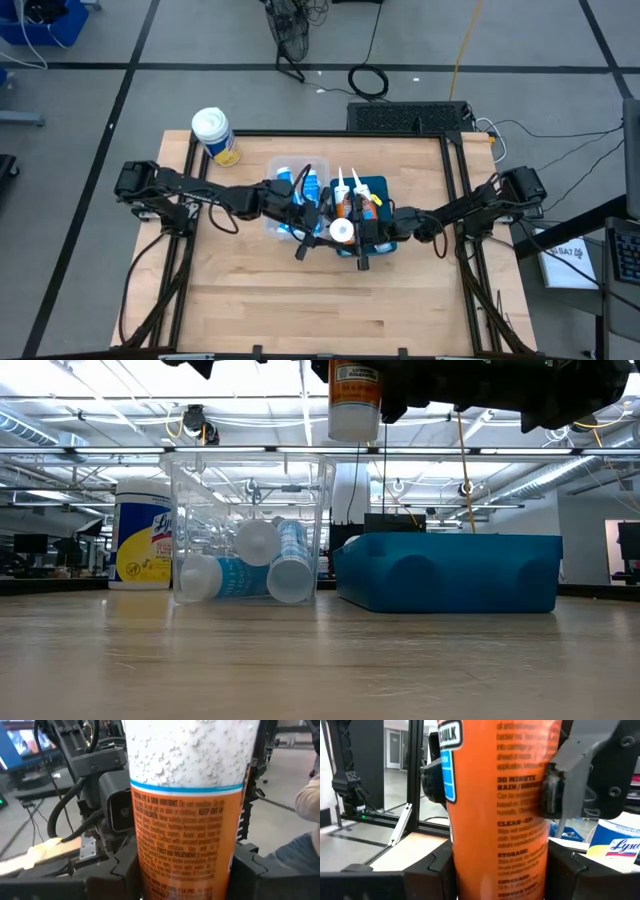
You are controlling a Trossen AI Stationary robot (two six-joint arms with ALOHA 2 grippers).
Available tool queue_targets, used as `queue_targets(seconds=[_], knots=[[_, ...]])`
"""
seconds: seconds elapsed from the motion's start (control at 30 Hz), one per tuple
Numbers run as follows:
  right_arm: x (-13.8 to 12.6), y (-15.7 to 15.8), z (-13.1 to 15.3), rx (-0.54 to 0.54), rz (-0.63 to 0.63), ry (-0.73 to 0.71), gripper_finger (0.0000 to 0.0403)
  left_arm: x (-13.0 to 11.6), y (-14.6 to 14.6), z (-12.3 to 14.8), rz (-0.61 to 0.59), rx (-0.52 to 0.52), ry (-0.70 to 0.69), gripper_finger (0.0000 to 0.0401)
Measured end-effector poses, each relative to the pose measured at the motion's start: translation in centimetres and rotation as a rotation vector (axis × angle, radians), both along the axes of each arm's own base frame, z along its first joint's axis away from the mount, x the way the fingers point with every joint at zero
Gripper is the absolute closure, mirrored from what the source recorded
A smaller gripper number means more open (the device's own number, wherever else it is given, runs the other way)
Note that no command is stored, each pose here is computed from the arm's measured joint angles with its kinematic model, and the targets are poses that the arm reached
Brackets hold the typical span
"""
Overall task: Pick & place silicon tubes, Sealant and Lysol wipes
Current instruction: Put the orange sealant into the blue bin
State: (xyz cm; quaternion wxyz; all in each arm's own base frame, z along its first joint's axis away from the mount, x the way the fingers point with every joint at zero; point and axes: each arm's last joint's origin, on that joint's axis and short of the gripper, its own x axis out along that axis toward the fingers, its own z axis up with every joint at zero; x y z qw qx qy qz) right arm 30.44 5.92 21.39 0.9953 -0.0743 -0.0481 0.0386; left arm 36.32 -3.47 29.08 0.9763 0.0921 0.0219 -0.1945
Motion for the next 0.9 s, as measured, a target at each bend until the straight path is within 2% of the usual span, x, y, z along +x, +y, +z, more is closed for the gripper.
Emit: queue_targets(seconds=[0.07, 0.2, 0.27, 0.37, 0.4, 0.53, 0.67, 0.77, 0.9], knots=[[-0.2, -0.1, 0.1, 0.016, -0.006, 0.012, 0.0212, -0.3, 0.0, 0.4, 0.008, -0.044, 0.016, 0.0181], [-1.1, -0.3, -0.6, 0.002, -0.018, 0.111, 0.0212, -2.1, 0.2, 2.8, 0.021, -0.144, 0.018, 0.0053], [-1.8, -0.5, -0.5, 0.027, -0.019, 0.142, 0.0212, -3.1, 0.4, 4.1, 0.02, -0.166, 0.017, 0.002], [-3.0, -0.7, 0.6, 0.089, -0.015, 0.141, 0.0212, -5.1, 0.6, 5.0, 0.029, -0.175, 0.085, 0.0043], [-3.4, -0.7, 0.7, 0.115, -0.013, 0.155, 0.0212, -5.5, 0.7, 5.6, 0.031, -0.179, 0.067, 0.0056], [-5.5, -1.2, -0.7, 0.243, -0.029, 0.269, 0.0212, -7.8, 0.8, 6.9, 0.031, -0.183, 0.101, 0.0103], [-7.5, -1.8, -2.2, 0.381, -0.112, 0.264, 0.0212, -8.7, 0.7, 6.6, 0.036, -0.151, 0.167, 0.0137], [-8.9, -2.3, -4.8, 0.433, -0.185, 0.317, 0.0212, -8.7, 0.5, 6.9, 0.02, -0.106, 0.133, 0.0155], [-9.8, -2.6, -5.3, 0.499, -0.211, 0.215, 0.0212, -8.6, 0.4, 6.6, 0.012, -0.048, 0.131, 0.0171]])
